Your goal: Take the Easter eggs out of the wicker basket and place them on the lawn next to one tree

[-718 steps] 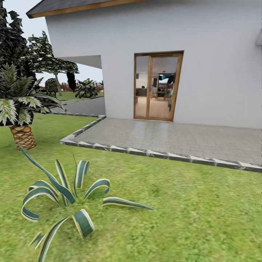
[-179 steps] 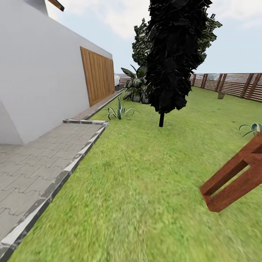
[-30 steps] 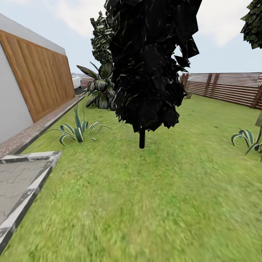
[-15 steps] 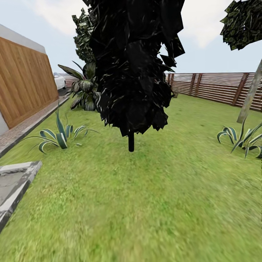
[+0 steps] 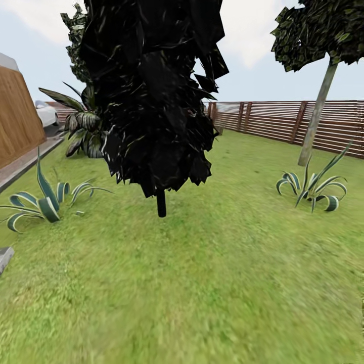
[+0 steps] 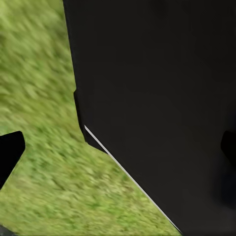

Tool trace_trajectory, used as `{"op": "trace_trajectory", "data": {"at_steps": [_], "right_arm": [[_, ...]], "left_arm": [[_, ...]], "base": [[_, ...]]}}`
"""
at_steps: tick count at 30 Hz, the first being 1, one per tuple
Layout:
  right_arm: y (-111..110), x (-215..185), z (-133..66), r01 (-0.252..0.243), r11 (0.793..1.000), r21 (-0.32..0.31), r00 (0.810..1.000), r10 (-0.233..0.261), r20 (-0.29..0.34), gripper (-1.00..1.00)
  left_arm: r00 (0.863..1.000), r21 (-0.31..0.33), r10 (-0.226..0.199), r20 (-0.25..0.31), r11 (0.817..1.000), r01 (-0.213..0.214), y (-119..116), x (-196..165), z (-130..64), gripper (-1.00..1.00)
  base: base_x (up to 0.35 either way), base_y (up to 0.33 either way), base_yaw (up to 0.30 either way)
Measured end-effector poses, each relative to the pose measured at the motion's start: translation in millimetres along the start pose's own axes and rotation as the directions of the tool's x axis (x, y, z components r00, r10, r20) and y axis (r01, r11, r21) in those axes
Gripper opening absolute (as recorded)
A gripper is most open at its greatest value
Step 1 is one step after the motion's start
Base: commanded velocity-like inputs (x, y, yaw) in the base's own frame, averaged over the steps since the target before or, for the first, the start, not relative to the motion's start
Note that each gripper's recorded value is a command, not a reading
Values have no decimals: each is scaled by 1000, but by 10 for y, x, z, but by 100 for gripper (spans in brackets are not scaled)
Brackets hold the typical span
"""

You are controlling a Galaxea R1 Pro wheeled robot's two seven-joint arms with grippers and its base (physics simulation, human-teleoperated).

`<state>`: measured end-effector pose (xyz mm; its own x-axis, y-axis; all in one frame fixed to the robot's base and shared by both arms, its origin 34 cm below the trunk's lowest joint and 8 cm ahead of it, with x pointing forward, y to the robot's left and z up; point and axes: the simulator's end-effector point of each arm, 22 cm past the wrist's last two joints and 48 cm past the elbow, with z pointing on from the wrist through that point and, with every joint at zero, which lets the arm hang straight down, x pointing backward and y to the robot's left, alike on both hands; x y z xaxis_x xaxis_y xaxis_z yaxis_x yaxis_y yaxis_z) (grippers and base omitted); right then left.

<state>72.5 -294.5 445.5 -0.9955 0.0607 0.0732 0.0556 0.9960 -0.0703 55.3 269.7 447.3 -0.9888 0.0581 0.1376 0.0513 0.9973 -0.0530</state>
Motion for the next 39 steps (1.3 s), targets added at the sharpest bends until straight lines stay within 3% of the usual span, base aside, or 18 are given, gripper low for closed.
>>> {"op": "trace_trajectory", "data": {"at_steps": [39], "right_arm": [[13,2,0,0,1000,-2,1000,0,0,100]], "left_arm": [[1000,0,0,0,1000,0,-3,-1,0,100]], "base": [[339,0,-300]]}}
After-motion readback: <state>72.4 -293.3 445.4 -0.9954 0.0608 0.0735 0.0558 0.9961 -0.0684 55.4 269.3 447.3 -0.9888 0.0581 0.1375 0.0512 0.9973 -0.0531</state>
